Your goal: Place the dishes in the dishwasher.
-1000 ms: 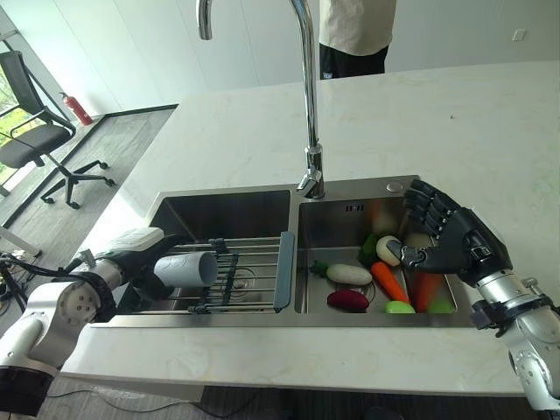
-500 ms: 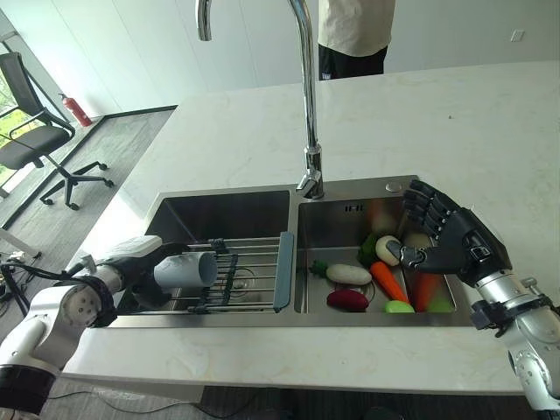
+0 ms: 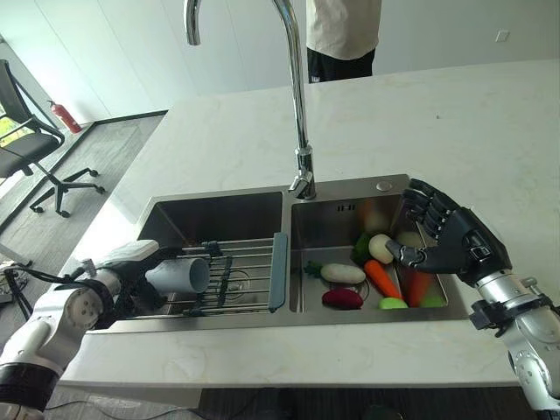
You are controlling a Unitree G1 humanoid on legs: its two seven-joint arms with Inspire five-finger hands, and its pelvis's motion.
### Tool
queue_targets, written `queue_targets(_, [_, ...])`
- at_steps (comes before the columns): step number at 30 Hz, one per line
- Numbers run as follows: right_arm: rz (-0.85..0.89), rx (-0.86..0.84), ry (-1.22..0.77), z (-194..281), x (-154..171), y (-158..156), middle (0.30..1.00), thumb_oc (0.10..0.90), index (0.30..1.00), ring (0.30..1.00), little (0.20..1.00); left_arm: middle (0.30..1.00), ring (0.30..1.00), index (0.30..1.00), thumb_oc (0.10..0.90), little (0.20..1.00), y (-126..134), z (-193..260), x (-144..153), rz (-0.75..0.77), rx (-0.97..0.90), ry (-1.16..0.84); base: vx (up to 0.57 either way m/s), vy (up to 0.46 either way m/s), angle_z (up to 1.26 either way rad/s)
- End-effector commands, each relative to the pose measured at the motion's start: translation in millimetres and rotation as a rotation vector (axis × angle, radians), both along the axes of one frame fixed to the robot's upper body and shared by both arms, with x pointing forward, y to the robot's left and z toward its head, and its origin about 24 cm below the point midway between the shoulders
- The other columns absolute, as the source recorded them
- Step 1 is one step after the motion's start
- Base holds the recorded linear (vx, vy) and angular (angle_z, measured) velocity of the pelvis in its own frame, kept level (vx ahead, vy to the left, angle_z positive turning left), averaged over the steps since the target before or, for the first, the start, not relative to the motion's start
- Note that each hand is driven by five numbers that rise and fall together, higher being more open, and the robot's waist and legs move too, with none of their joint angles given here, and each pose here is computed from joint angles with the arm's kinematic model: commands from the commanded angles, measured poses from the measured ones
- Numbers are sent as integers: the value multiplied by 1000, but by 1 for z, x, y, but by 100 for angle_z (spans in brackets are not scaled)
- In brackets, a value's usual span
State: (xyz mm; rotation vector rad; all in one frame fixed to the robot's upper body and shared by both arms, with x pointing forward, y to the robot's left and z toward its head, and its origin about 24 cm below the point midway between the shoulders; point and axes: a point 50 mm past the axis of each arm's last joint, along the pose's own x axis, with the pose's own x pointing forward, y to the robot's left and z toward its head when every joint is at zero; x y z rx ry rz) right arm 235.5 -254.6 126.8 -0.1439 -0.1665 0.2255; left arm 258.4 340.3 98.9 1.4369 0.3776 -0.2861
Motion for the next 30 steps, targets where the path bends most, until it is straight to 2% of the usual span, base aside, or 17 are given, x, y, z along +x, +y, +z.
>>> queue_targets(1, [69, 6, -324, 57, 11, 14, 900, 800, 900, 900, 900, 900, 900, 900, 800, 900, 3, 63, 26, 15, 34, -280, -11, 2, -3])
queue_targets(30, [71, -8, -322, 56, 10, 11, 900, 800, 900, 900, 900, 900, 900, 900, 800, 900, 20, 46, 24, 95, 28, -201, -3, 1, -1])
